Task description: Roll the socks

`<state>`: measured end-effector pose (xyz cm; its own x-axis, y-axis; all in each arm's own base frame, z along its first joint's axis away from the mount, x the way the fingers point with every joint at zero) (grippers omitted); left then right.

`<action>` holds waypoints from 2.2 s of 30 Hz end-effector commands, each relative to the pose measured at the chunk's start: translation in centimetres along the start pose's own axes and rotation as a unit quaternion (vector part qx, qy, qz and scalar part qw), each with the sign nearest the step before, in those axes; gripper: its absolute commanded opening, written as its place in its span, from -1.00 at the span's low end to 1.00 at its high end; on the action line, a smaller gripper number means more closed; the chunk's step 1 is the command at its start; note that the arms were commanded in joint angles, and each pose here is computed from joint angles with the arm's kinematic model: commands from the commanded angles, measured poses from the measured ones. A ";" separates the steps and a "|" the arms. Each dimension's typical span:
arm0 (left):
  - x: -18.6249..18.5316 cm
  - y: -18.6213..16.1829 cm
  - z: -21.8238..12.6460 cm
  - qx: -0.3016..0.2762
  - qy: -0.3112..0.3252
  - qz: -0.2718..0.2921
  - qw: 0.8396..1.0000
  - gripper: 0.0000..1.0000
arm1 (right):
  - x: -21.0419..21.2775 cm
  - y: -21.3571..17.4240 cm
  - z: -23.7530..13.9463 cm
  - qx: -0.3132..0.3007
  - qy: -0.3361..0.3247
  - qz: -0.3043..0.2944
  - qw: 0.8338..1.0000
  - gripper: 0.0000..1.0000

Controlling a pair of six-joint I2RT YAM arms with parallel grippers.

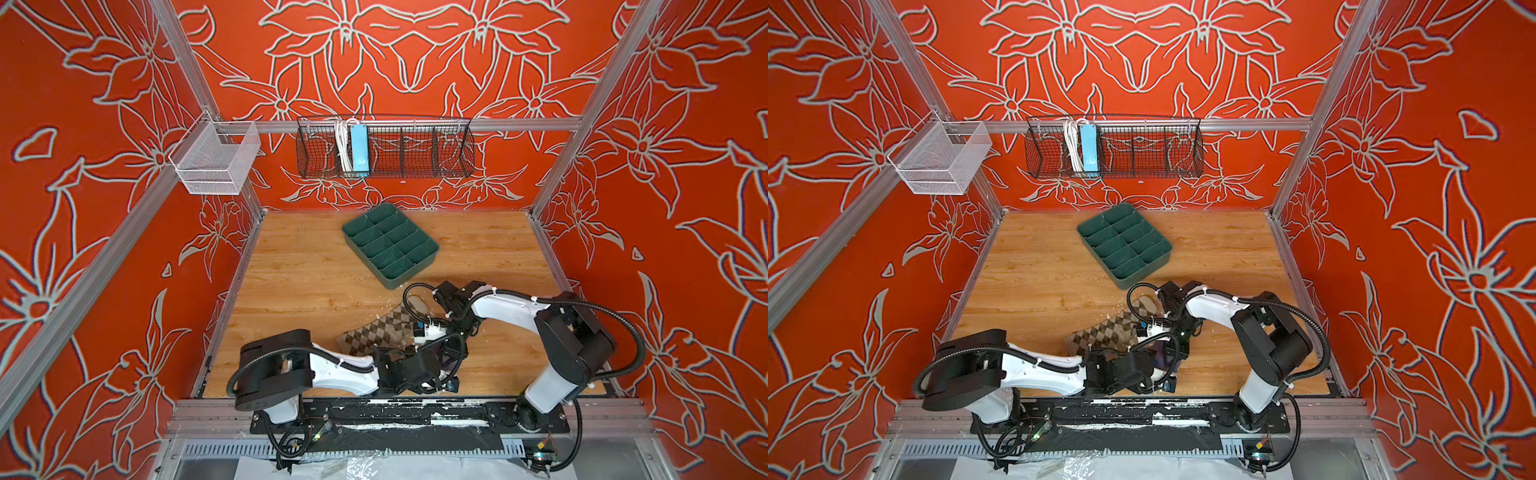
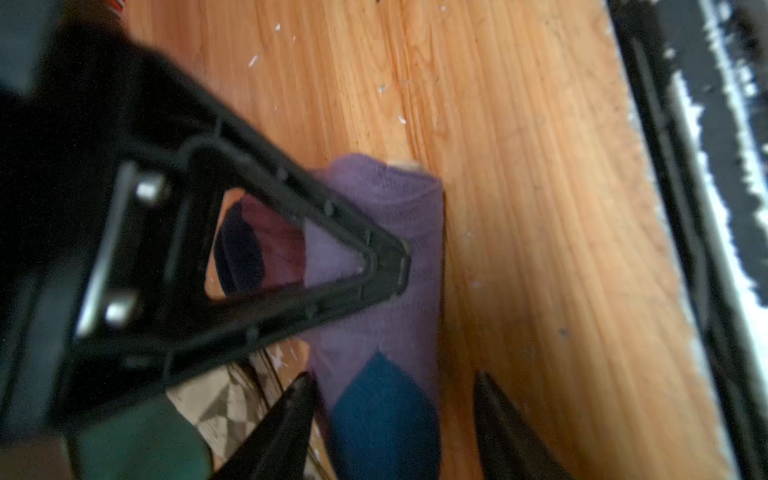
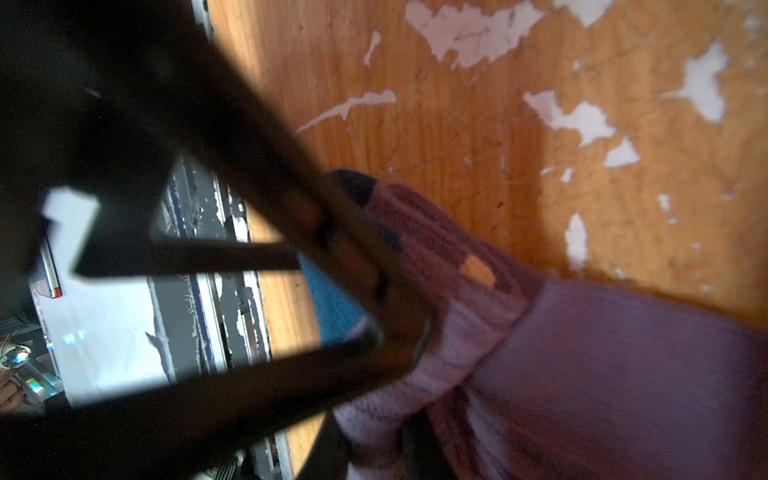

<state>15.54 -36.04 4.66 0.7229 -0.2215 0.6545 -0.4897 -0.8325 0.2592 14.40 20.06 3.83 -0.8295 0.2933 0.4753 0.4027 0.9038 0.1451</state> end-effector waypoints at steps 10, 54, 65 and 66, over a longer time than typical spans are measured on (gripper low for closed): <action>-1.6 -0.2 1.7 0.045 -0.062 -0.033 0.997 -1.00 | -3.7 -0.3 1.2 0.005 -0.092 -0.006 0.996 -0.53; -1.7 0.8 6.7 0.151 -0.568 -0.386 0.711 -0.93 | 6.0 -9.2 -11.5 -0.261 -0.308 -0.103 0.909 0.10; -0.8 0.4 8.3 0.145 -0.573 -0.419 0.690 -0.92 | 2.7 -7.7 -6.1 -0.115 -0.302 -0.148 0.935 0.11; -0.9 0.4 8.3 0.146 -0.573 -0.418 0.689 -0.92 | 2.1 -7.2 -5.9 -0.105 -0.310 -0.153 0.932 0.11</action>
<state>17.00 -41.12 4.14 0.6083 0.2486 -0.7538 0.3524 -0.9355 -0.0242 9.82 12.02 9.44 -0.9748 0.1956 -0.1071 0.1309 0.8905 0.4358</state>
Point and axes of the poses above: each gripper's point midway between its finger pads, its own z axis out along the fingers, its own x axis along the line the jaws close on, y = z × x, the point moved 1 cm from there along -z, back along the fingers, and after that the axes turned 9 degrees about z, right-handed, at the moved point
